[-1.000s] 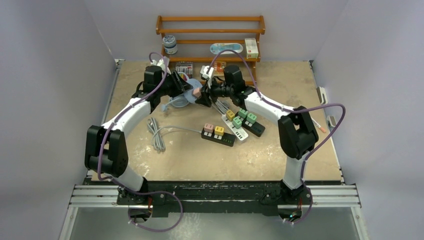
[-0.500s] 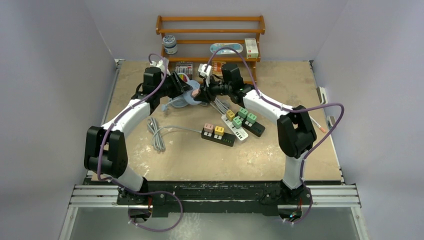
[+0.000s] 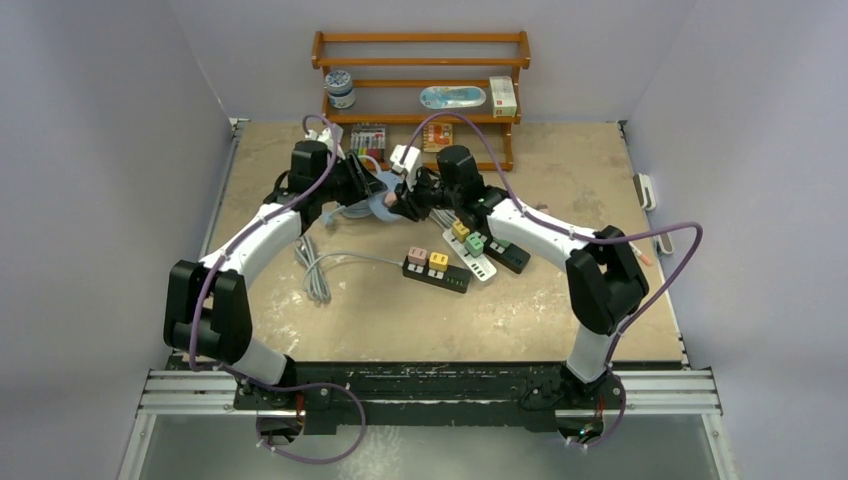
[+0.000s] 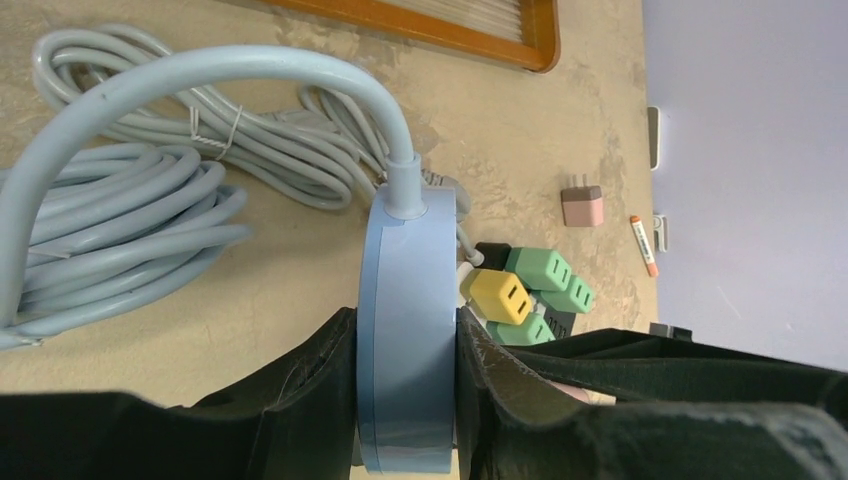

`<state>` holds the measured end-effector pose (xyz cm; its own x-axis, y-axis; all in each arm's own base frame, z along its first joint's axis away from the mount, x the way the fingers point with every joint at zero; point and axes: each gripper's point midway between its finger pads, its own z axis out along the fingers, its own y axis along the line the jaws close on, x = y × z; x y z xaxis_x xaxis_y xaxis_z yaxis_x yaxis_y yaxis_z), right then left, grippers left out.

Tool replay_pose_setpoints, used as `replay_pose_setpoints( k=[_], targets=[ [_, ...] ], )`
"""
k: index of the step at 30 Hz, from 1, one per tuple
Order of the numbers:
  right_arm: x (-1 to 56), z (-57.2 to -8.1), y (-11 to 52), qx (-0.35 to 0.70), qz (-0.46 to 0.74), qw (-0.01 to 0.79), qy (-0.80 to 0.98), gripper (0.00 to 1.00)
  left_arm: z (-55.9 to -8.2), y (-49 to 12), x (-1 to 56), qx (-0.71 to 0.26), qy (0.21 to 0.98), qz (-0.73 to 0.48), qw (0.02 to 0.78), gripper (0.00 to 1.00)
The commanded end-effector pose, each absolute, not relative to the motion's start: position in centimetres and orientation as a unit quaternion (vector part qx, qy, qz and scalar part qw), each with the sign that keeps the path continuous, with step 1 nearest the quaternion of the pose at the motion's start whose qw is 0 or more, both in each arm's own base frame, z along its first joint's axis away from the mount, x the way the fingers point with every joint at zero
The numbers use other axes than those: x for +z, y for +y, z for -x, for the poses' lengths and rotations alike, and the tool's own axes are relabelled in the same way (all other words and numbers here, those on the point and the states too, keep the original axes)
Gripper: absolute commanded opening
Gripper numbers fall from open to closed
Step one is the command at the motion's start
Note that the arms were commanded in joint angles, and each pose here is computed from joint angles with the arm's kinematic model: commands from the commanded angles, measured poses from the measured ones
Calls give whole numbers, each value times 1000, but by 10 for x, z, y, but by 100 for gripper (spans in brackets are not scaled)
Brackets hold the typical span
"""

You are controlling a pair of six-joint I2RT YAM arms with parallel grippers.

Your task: Pull the plug off the socket

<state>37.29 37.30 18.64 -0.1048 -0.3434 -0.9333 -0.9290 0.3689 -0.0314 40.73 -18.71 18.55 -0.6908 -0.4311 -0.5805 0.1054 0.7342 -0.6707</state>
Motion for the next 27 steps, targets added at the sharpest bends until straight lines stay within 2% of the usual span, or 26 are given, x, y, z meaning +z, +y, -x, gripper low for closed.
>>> replay_pose_setpoints(
  k=[1,8,12,16,18,21,23,27],
  targets=[
    [269,-399,357,220,436,606,628,0,-420,-149,177,-257,866,112,414,0],
    [289,-358,350,432,463,524,569,0,-420,-141,176,-233,872,103,418,0],
    [275,-382,345,354,476,523,612,0,-418,-133,174,-220,877,104,415,0],
    [287,-400,325,261,434,593,626,0,-417,-125,171,-206,881,110,412,0],
    [300,-393,315,272,409,618,613,0,-416,-121,171,-200,881,113,413,0],
    [323,-383,279,350,365,630,589,0,-415,-118,170,-193,883,114,413,0],
    [328,-388,253,393,328,620,594,0,-414,-114,168,-184,885,117,411,0],
    [302,-413,197,412,243,576,663,0,-412,-108,161,-169,892,120,401,0]
  ],
)
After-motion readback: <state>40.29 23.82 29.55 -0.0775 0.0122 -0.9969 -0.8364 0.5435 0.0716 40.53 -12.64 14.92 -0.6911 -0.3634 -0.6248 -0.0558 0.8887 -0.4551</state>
